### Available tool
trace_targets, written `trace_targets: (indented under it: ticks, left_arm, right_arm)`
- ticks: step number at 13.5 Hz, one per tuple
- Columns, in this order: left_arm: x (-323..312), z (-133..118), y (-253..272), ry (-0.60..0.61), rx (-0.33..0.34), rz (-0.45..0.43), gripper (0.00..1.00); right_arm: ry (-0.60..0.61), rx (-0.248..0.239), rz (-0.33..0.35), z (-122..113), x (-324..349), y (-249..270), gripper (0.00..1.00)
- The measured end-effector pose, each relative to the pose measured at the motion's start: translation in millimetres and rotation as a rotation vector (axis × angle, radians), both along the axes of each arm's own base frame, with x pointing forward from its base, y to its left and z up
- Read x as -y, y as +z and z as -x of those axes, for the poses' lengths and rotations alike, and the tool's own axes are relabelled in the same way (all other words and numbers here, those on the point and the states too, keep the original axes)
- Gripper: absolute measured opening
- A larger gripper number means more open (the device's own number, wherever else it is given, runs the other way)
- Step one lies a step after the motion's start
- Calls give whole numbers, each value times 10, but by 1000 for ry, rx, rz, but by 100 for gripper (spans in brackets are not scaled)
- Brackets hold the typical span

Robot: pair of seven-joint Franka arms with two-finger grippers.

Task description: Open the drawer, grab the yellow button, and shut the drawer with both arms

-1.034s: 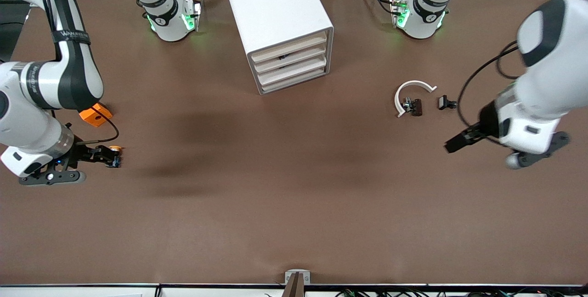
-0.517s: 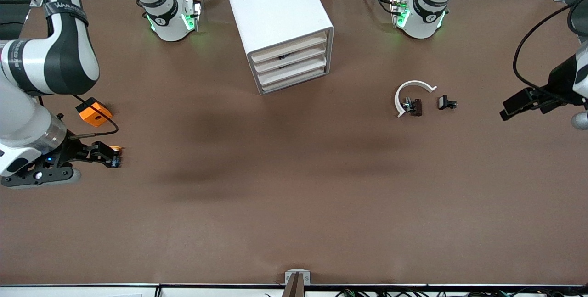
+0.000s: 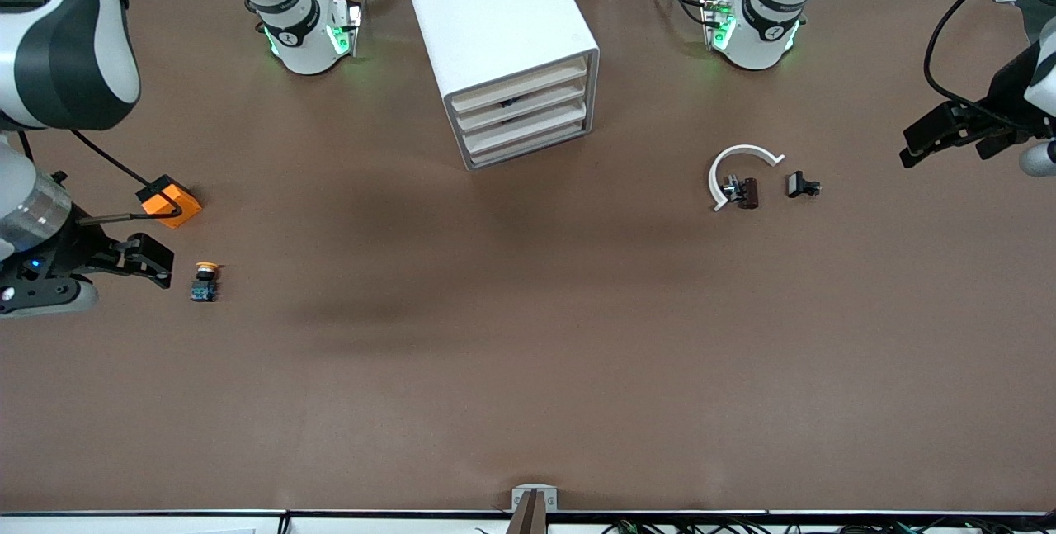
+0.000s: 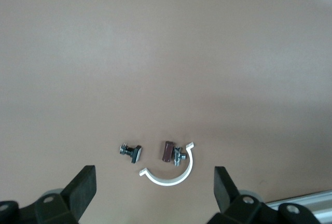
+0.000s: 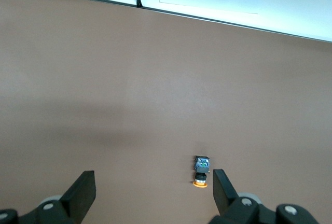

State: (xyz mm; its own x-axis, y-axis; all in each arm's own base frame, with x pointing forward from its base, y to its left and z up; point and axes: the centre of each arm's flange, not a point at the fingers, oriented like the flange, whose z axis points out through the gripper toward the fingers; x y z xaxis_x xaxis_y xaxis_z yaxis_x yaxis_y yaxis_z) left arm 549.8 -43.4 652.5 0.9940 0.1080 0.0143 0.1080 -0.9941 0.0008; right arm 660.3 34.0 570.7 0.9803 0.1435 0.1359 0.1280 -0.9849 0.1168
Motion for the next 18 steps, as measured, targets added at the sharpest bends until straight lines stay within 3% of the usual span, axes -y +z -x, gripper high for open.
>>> trace_targets:
  ticks: [3,10,15,18]
  left_arm:
    - [-14,103,0,4,-5,-5,100]
    - [-70,107,-7,9,-12,-6,100]
    - [-42,153,-29,0,-49,-8,100]
    - [-14,161,-29,-5,-53,-9,100]
  right_arm:
    - [-1,-11,0,52,-8,69,100]
    - [12,-96,6,210,-142,89,100]
    - [16,-98,6,218,-172,108,100]
    - [3,-112,-54,265,-164,243,100]
